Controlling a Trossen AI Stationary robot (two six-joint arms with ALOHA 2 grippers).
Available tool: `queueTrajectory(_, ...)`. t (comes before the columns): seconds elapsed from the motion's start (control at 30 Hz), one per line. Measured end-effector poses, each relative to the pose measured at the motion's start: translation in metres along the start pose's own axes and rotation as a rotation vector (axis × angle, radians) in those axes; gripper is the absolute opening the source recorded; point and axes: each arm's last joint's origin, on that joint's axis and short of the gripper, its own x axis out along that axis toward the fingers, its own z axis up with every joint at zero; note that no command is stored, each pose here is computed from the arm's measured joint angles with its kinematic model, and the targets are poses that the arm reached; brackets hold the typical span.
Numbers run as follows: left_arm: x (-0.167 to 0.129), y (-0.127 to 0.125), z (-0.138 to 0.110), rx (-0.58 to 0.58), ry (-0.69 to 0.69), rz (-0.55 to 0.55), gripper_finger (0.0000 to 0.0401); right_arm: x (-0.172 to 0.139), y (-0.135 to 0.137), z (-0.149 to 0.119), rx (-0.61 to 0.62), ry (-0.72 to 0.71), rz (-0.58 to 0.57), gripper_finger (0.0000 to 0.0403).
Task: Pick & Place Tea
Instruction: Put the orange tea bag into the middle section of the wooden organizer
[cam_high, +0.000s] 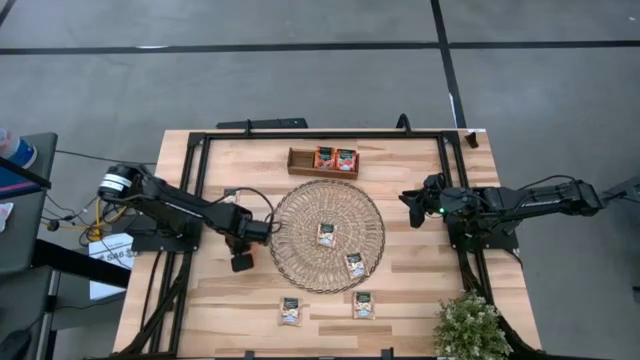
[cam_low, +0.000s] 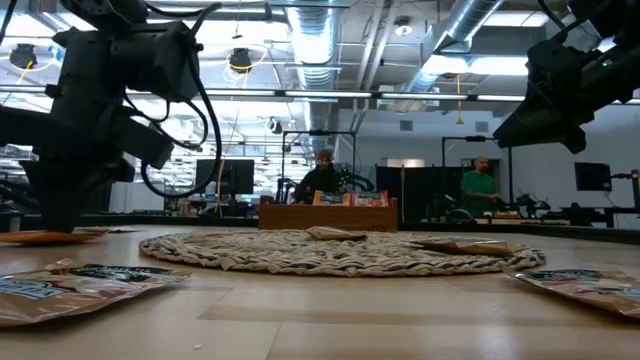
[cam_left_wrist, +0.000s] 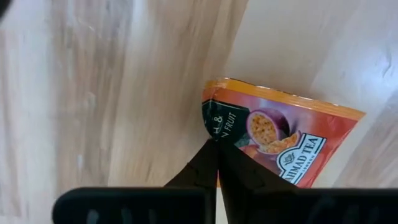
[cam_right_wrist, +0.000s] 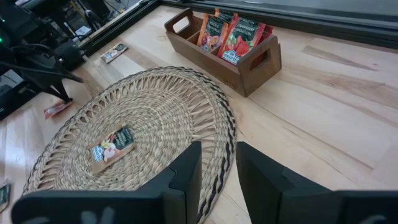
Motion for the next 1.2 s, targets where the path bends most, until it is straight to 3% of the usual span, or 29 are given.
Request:
queueTrajectory(0.57,-0.043,-0.005,0.010,-0.028,-0.005,0.185,0.0000,0.000,0.000,0.000,0.000,0.000,0.000,0.0093)
queueTrajectory(0.93,-0.112,-0.014,0.045,-0.002,-0.334,0.392,0.0000,0.000,0.000,0.000,0.000,0.000,0.000,0.0093)
queueTrajectory(1.2,-0.151,0.005,0.075,0.108,-0.442,0.525,0.0000,0.000,0.000,0.000,0.008,0.000,0.000,0.0093)
